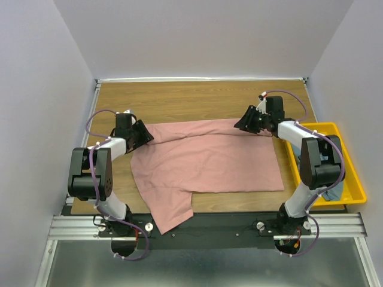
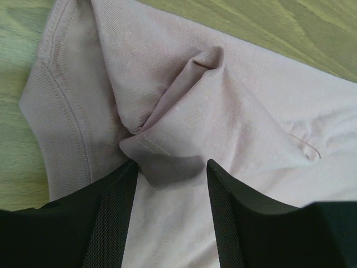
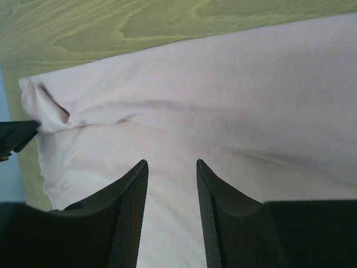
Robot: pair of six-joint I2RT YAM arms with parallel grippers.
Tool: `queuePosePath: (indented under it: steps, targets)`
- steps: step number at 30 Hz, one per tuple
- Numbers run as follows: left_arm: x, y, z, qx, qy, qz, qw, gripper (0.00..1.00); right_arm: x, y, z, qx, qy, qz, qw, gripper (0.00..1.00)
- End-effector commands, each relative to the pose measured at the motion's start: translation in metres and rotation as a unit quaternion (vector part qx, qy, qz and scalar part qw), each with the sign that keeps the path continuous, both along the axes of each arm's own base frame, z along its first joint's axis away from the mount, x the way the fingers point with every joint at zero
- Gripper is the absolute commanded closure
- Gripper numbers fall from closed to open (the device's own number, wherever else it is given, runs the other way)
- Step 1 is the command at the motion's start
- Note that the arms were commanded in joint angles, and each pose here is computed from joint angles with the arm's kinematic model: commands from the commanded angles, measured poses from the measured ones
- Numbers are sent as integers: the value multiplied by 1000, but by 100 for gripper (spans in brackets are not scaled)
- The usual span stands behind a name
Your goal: Fold and stack the t-shirts
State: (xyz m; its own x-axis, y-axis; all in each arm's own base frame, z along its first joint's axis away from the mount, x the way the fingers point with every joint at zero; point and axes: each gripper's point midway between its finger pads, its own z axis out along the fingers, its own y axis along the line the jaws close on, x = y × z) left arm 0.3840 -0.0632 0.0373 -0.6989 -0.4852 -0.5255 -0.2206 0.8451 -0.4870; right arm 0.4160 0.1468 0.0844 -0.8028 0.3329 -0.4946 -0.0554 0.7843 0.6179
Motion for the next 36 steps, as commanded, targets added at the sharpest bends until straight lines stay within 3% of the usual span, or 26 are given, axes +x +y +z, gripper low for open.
queuePosePath:
  steps: [1,7,8,12,31,36]
  targets:
    - [11,-5,16,-14,-24,-3,1000,41,-2,2,13,4,-27,12,1000,53]
    - [13,-15,29,-22,-38,-15,999,47,-3,2,12,2,-27,12,1000,53]
    - [12,-18,29,-27,-36,-22,999,54,-3,0,11,0,-25,9,1000,53]
    - [13,-25,35,-36,-40,-28,998,62,-4,0,11,0,-26,10,1000,53]
    - [12,-50,55,-47,-44,-47,997,68,-10,4,4,0,-18,19,1000,53]
    - [11,-65,68,-57,-47,-60,995,89,-10,9,6,-2,-24,30,999,53]
